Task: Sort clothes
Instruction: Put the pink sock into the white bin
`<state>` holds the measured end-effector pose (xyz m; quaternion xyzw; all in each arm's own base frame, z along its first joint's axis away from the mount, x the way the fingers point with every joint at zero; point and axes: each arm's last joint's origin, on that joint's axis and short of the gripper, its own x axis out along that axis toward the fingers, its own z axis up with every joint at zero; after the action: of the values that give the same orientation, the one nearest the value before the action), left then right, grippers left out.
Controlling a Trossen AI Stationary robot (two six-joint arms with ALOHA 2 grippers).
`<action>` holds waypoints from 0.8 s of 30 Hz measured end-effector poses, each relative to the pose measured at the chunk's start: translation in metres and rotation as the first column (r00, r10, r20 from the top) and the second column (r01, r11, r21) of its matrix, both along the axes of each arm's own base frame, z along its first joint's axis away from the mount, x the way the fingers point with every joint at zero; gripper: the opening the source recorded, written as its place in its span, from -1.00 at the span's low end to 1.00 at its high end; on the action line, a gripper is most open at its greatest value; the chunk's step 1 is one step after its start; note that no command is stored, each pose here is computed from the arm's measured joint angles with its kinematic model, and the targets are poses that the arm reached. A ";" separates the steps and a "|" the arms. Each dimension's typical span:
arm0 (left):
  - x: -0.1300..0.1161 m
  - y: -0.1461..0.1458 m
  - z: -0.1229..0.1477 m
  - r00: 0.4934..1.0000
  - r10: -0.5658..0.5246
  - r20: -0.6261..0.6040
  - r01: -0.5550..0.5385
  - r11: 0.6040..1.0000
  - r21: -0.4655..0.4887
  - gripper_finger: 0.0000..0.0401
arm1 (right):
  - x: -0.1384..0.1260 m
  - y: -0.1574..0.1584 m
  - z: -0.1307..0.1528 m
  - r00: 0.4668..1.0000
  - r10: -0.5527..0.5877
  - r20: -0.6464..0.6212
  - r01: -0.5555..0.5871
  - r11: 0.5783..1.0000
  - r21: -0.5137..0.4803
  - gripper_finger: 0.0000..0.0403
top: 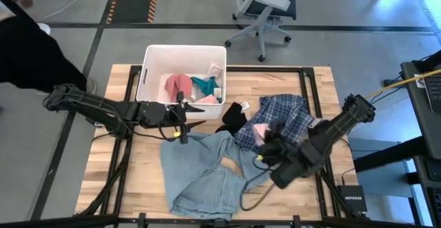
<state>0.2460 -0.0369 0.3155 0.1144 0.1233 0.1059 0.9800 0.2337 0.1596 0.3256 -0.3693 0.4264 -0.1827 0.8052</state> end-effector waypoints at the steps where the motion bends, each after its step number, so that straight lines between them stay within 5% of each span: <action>1: 0.000 0.000 0.000 1.000 0.000 0.000 0.000 1.000 0.000 -0.16 | 0.007 -0.003 0.001 1.000 0.010 0.004 -0.010 1.000 -0.010 -0.89; 8: 0.000 0.000 0.000 1.000 0.000 -0.001 0.000 1.000 0.000 -0.16 | 0.066 -0.039 0.010 0.983 0.183 -0.003 -0.182 0.978 0.104 -0.89; 15: 0.000 0.000 -0.002 1.000 -0.001 -0.013 0.001 1.000 0.002 -0.16 | 0.102 -0.109 0.038 0.955 0.247 0.164 -0.260 0.964 0.061 -0.89; 24: -0.001 0.000 -0.002 1.000 -0.002 -0.022 0.002 1.000 0.009 -0.16 | 0.122 -0.184 0.076 0.808 0.334 0.486 -0.357 0.933 -0.047 -0.89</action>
<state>0.2455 -0.0371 0.3131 0.1201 0.1336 0.1041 0.9782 0.3553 -0.0244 0.4017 -0.3640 0.1402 -0.1103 0.9142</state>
